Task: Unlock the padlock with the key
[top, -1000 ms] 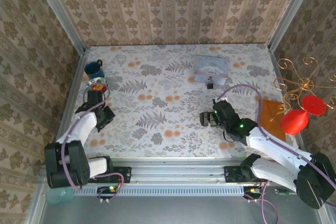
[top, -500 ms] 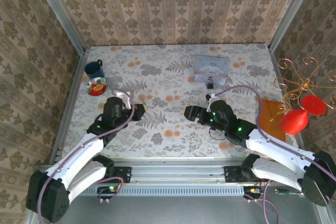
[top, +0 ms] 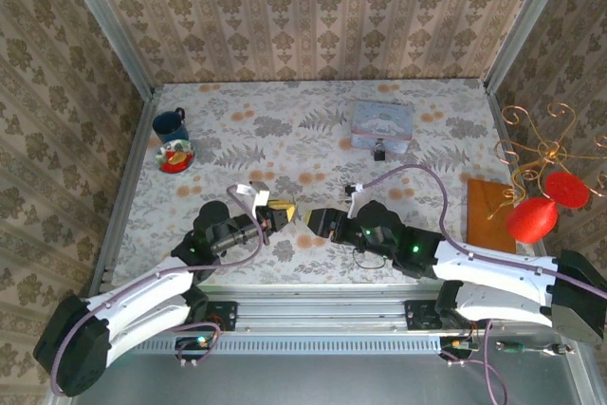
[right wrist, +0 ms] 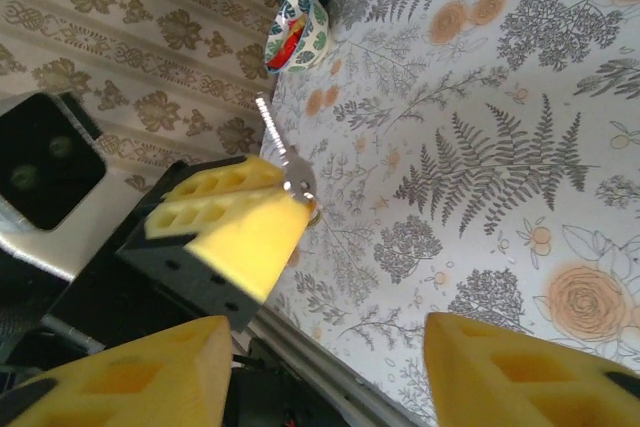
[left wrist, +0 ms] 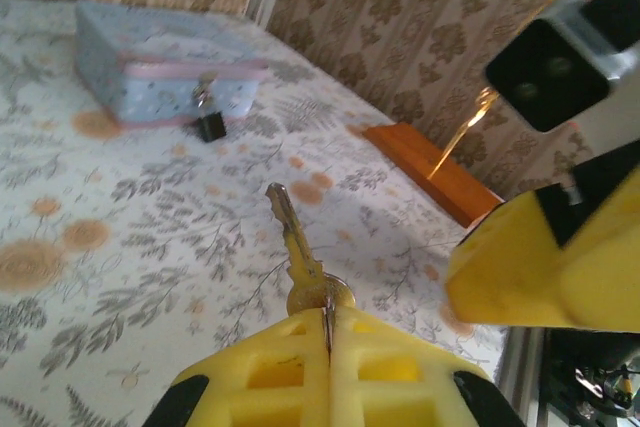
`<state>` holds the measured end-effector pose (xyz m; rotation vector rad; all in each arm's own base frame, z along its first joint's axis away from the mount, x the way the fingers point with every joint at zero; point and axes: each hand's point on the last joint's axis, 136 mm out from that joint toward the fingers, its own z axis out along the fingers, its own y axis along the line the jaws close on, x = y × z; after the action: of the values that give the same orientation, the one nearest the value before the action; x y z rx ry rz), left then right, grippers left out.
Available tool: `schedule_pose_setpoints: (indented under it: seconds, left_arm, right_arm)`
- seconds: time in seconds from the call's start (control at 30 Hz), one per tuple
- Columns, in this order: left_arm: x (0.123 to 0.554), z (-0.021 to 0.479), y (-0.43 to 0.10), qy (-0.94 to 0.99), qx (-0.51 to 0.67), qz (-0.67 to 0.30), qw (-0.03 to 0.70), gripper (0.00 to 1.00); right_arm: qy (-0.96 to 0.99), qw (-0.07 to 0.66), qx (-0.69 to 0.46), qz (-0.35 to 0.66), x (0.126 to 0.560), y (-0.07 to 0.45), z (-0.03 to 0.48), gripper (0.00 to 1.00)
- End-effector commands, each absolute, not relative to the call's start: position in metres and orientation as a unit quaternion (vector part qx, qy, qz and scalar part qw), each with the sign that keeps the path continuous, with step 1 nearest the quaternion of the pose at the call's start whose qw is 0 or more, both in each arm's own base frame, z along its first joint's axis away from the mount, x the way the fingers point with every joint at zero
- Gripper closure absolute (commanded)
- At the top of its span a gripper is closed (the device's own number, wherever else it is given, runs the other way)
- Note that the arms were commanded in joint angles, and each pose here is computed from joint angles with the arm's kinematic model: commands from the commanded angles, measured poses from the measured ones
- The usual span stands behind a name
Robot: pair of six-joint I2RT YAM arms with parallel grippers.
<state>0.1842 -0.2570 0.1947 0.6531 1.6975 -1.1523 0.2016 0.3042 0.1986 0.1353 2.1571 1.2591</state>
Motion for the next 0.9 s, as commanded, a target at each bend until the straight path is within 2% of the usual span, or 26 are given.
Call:
schedule_pose_setpoints:
  seconds: [0.0,0.37,0.5,0.87]
  left_arm:
    - [0.171,0.214,-0.260,0.646,0.304,-0.483,0.507,1.00]
    - [0.148,0.211,-0.266,0.634,0.327,-0.502,0.489,1.00]
    - [0.141,0.213,-0.270,0.628,0.339,-0.508,0.483,1.00]
    - [0.135,0.213,-0.274,0.626,0.347,-0.507,0.481,1.00]
  right_arm:
    - [0.801,0.339,0.062,0.490,0.210,0.312,0.221,0.53]
    - [0.804,0.374,0.015,0.462,0.209,0.313,0.235,0.61]
    - [0.816,0.368,0.009,0.446,0.208,0.313,0.232,0.60]
    - [0.832,0.347,0.001,0.432,0.204,0.321,0.216,0.65]
